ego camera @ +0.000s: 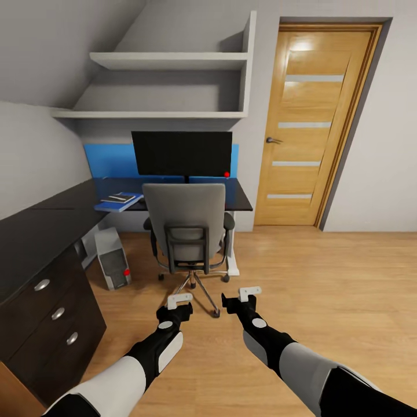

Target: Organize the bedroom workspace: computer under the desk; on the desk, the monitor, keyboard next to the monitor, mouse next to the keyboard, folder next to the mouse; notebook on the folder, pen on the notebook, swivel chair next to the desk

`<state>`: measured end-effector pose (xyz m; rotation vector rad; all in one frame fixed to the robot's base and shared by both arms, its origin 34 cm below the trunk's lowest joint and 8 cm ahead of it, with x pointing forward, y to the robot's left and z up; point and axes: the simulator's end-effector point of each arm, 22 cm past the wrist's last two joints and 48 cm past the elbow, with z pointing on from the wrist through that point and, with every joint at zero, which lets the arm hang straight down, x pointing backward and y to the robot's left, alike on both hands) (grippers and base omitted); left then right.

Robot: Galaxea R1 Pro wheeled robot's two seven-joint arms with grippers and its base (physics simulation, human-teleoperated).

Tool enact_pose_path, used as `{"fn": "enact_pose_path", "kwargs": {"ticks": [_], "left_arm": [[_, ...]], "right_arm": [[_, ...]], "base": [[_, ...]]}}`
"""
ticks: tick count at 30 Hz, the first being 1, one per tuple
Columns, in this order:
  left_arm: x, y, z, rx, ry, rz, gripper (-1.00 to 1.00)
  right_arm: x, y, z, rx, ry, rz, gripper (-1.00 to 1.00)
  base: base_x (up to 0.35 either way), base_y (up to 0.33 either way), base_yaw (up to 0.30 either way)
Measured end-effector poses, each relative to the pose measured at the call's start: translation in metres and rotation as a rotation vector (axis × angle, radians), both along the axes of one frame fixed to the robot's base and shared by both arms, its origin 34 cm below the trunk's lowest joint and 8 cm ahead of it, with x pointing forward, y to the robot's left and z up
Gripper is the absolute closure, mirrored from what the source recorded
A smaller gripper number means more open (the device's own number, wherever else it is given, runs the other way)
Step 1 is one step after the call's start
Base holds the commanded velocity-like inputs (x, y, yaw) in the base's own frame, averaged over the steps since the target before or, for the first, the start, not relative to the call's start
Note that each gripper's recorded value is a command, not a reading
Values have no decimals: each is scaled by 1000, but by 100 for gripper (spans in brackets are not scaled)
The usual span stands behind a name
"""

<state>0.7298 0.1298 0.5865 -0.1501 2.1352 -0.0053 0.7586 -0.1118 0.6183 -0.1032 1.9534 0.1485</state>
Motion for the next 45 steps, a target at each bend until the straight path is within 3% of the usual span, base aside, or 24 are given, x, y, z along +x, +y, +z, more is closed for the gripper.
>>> {"fn": "enact_pose_path", "kwargs": {"ticks": [33,40,42,45], "left_arm": [[9,0,64,-1,3,-1,-100],[-6,11,52,29,63,10,-100],[-21,23,35,54,114,20,-100],[-30,33,28,71,129,34,-100]], "right_arm": [[8,-4,61,-6,9,-6,-100],[1,-25,62,-21,-17,-46,-100],[-14,-33,52,-21,-22,-61,-100],[-30,-37,44,-17,-27,-70,-100]], "base": [[0,0,0],[0,0,0],[0,0,0],[0,0,0]]}}
